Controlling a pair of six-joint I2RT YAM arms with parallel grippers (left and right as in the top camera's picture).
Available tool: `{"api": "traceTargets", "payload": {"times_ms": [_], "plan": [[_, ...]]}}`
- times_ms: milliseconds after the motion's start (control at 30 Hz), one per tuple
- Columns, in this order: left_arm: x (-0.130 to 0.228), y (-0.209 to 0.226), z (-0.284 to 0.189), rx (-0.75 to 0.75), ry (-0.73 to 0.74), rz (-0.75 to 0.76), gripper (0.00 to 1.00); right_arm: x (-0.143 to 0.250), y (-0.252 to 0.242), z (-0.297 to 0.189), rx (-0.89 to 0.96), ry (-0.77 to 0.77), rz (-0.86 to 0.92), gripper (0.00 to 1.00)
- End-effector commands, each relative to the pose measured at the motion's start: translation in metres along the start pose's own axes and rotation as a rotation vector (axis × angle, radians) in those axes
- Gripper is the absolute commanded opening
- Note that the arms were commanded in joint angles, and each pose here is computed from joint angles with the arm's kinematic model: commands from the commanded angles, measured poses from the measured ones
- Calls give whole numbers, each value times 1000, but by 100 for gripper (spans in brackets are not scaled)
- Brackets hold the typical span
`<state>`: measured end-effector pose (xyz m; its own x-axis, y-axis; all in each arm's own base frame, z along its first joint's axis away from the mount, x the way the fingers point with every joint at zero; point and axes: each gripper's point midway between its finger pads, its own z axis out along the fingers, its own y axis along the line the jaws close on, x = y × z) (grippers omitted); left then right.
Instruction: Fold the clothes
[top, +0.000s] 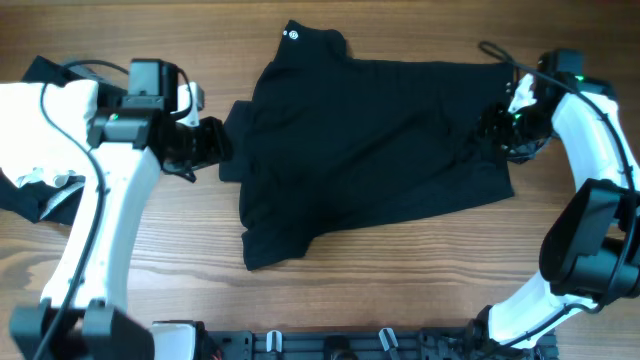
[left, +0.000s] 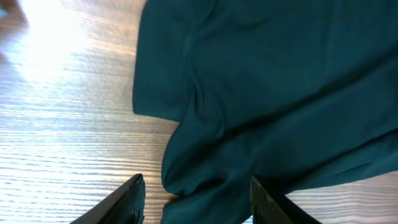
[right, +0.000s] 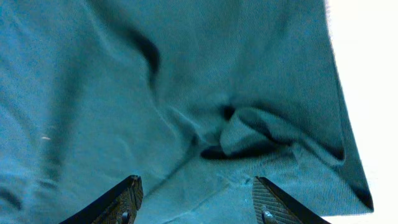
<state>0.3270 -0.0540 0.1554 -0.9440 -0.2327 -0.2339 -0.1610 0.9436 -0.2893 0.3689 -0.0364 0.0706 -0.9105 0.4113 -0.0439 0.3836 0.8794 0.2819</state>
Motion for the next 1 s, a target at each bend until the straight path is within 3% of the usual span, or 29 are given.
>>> {"api": "traceTargets", "payload": {"times_ms": [0, 167, 233, 367, 533, 600, 700, 967], "plan": [[6, -6, 26, -3, 84, 23, 53, 12, -17, 8, 88, 16, 62, 59], [17, -11, 57, -21, 178, 45, 53, 20, -29, 24, 125, 17, 116, 59], [22, -13, 68, -29, 212, 53, 52, 18, -23, 33, 70, 3, 88, 51], [29, -13, 87, -43, 263, 62, 48, 9, -13, 41, -1, -44, 60, 50], [34, -11, 101, -54, 299, 60, 49, -3, -7, 36, -20, -87, -21, 38], [34, -10, 103, -57, 304, 59, 49, -3, -6, 32, -18, -85, -51, 18], [32, -10, 105, -60, 295, 62, 49, -2, -4, 21, -18, -94, -57, 5], [32, -5, 107, -79, 291, 64, 50, 4, 0, -55, -24, -244, 66, 4]]}}
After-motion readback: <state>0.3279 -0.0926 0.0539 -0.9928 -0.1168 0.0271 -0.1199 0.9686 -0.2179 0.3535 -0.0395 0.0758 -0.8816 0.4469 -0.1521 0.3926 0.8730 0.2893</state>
